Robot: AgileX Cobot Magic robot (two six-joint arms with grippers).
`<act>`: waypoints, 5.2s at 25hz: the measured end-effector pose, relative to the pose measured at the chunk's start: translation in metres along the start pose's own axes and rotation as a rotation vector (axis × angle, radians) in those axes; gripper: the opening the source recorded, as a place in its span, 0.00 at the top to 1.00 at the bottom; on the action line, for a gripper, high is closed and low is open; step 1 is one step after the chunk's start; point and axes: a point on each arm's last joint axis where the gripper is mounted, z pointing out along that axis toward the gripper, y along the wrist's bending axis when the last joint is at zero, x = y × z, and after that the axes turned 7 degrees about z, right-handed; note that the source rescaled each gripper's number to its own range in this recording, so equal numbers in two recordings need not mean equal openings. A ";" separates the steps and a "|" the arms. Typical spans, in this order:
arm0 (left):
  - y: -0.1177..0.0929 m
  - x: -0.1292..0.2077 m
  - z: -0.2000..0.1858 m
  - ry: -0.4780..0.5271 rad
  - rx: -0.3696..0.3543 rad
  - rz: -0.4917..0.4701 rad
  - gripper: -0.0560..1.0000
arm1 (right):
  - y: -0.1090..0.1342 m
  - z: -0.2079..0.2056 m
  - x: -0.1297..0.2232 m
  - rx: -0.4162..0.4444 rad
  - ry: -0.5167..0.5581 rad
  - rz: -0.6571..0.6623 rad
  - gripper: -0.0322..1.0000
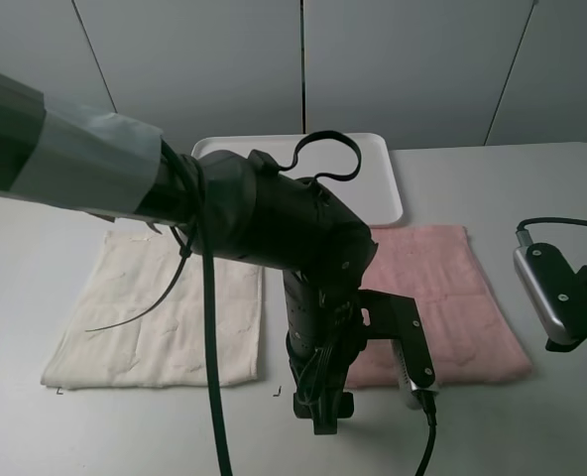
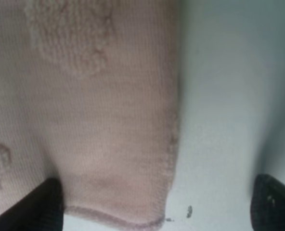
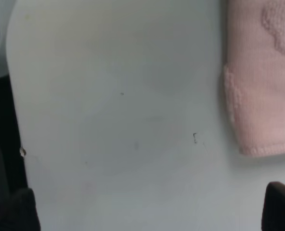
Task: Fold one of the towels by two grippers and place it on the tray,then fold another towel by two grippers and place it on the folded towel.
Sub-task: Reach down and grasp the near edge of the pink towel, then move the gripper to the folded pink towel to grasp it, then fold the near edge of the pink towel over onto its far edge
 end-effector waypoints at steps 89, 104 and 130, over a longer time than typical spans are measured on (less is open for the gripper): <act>0.004 -0.004 0.001 -0.027 -0.069 0.001 0.83 | -0.040 0.068 -0.016 0.227 0.029 -0.131 0.96; 0.004 -0.005 0.000 -0.029 -0.070 -0.021 0.92 | -0.033 0.058 -0.022 0.180 -0.069 0.255 0.96; 0.052 0.027 -0.078 -0.310 -0.076 -0.385 0.94 | -0.052 -0.015 -0.035 0.265 -0.254 1.011 0.96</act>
